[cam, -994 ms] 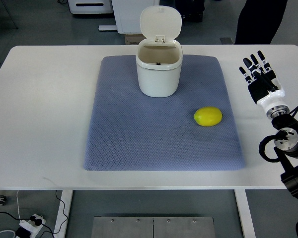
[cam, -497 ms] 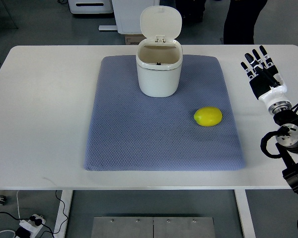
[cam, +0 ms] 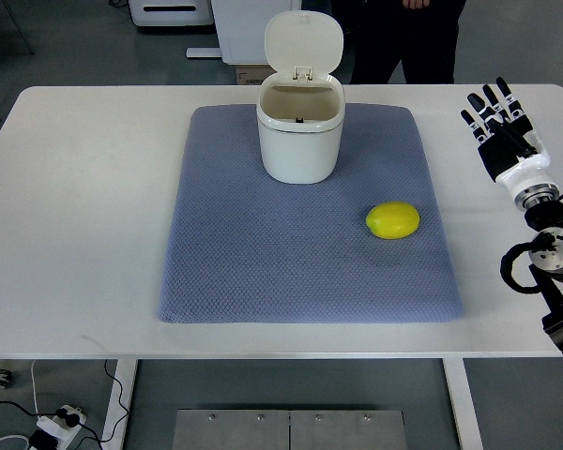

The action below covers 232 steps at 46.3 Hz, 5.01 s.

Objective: Put lemon in trash with right hand
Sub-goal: 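Raise the right hand and swing it over the mat, then move the right hand toward the yellow lemon, thumb lowered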

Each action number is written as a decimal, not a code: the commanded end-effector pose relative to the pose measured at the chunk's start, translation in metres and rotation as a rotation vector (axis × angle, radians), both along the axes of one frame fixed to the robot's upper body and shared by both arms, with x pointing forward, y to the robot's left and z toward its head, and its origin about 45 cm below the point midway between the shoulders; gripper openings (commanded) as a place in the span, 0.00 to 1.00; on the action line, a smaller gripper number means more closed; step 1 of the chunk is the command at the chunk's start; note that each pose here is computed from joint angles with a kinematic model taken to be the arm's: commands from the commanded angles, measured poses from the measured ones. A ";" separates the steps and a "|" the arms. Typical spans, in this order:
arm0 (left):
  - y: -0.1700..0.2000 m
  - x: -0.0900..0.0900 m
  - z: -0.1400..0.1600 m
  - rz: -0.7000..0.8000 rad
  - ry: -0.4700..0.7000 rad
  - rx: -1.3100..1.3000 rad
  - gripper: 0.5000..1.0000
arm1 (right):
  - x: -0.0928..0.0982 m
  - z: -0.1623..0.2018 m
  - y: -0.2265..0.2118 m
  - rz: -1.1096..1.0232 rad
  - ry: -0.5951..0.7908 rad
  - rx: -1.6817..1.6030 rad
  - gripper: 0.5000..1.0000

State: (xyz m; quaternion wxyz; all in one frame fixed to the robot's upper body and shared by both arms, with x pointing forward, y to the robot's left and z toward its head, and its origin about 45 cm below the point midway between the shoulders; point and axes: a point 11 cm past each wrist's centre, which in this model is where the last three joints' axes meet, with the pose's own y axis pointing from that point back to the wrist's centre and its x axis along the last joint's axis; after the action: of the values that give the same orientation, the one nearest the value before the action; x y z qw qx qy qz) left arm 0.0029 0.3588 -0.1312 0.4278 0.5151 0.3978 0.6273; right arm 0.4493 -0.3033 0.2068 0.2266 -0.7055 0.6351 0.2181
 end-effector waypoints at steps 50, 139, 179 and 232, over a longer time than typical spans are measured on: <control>0.000 0.000 0.000 0.000 0.000 -0.001 1.00 | 0.018 0.075 -0.038 0.367 0.010 -0.749 1.00; 0.000 0.000 0.000 0.000 0.000 0.000 1.00 | 0.012 0.141 0.068 0.914 0.008 -1.666 0.99; 0.000 0.000 0.000 0.000 0.000 0.000 1.00 | 0.006 0.117 0.089 0.999 0.029 -1.764 1.00; 0.000 0.000 0.000 0.000 0.000 0.000 1.00 | -0.013 0.070 0.084 0.963 0.085 -1.854 0.97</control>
State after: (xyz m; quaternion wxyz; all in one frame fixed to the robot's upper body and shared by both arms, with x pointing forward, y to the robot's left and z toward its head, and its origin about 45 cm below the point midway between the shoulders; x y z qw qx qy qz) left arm 0.0027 0.3589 -0.1312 0.4277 0.5152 0.3978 0.6272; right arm 0.4385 -0.2202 0.2812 -0.5352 -0.7756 0.2133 -0.2579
